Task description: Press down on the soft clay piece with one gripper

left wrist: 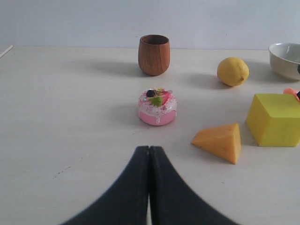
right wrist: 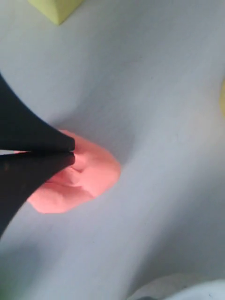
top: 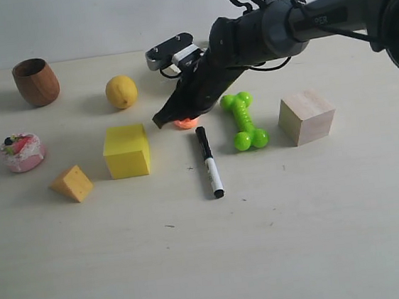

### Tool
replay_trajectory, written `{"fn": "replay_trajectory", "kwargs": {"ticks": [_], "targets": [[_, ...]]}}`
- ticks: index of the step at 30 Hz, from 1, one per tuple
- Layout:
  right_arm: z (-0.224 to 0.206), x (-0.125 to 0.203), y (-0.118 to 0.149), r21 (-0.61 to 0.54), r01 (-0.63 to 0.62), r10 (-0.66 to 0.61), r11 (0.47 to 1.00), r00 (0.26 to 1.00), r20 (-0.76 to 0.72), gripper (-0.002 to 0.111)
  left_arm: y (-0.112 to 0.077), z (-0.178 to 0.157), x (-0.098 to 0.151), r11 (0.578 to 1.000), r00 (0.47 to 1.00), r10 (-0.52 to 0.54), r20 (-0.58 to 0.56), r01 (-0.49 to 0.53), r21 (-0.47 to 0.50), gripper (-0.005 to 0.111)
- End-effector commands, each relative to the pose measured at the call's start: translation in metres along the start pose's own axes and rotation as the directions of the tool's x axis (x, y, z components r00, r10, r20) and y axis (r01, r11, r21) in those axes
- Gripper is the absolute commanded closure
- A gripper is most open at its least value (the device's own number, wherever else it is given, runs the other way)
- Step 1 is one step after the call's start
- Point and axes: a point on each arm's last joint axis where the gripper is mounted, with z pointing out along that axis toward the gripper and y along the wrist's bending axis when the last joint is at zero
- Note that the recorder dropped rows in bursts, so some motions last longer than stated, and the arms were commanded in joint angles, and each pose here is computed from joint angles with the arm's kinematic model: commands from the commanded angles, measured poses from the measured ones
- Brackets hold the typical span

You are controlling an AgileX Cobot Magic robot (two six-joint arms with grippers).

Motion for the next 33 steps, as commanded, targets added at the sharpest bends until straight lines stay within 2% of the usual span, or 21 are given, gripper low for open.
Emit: {"fn": "replay_trajectory", "kwargs": {"ticks": [1, 23, 33], "targets": [[-0.016, -0.011, -0.001, 0.018, 0.009, -0.010, 1.000, 0.999, 0.052, 0.108, 0.000, 0.000, -0.002, 1.000, 1.000, -0.007, 0.015, 0.007, 0.007, 0.107], [-0.024, -0.015, 0.000, 0.015, 0.000, -0.001, 1.000, 0.998, 0.061, 0.108, 0.000, 0.000, -0.002, 1.000, 1.000, -0.004, 0.015, 0.004, 0.007, 0.107], [-0.065, -0.037, 0.002, 0.028, -0.008, 0.004, 1.000, 0.988, 0.154, 0.108, 0.000, 0.000, -0.002, 1.000, 1.000, -0.004, 0.015, 0.004, 0.007, 0.107]]}}
